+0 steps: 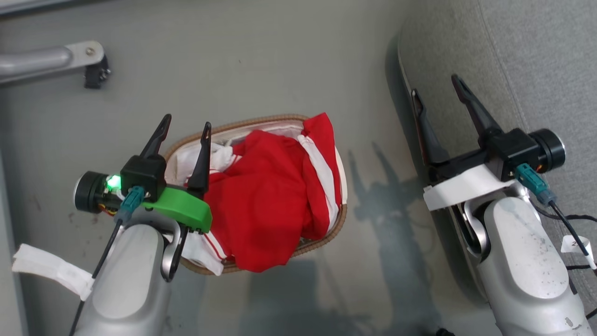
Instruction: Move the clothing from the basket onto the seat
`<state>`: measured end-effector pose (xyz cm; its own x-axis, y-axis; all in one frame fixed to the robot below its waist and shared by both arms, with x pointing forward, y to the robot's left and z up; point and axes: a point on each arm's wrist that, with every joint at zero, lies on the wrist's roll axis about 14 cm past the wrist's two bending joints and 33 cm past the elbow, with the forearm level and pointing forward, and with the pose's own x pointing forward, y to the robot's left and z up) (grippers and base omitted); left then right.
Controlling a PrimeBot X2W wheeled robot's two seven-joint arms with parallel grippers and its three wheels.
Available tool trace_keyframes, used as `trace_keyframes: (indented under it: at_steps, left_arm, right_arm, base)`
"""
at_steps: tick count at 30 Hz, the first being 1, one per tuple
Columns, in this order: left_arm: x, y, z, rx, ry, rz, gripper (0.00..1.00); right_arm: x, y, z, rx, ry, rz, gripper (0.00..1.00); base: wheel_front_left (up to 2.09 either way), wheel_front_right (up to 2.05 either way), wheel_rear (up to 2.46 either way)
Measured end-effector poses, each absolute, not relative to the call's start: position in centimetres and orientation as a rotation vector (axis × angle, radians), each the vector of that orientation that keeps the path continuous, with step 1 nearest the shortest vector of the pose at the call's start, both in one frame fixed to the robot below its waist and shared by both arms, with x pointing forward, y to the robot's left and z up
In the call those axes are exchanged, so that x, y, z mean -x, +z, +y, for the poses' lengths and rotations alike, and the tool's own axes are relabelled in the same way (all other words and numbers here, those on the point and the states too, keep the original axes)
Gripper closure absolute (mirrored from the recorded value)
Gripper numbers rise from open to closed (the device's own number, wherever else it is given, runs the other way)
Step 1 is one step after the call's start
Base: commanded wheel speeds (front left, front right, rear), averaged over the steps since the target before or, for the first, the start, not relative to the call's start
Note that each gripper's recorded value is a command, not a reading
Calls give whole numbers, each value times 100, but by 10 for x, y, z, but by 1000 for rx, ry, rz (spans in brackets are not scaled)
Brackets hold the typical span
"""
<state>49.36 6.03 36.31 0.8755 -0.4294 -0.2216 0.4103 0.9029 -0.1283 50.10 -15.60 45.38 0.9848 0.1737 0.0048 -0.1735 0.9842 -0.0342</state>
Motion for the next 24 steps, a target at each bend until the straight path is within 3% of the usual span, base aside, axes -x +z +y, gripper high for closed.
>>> trace_keyframes:
  at_steps: [9, 24]
  left_arm:
    - [-496, 297, 27, 87, -568, 391, 0]
    - [-460, 185, -9, 82, -749, 700, 0]
  right_arm:
    - [-513, 426, -160, 26, 169, 31, 0]
    - [-512, 369, -167, -2, 161, 147, 0]
  base:
    - [0, 0, 0]
    - [0, 0, 0]
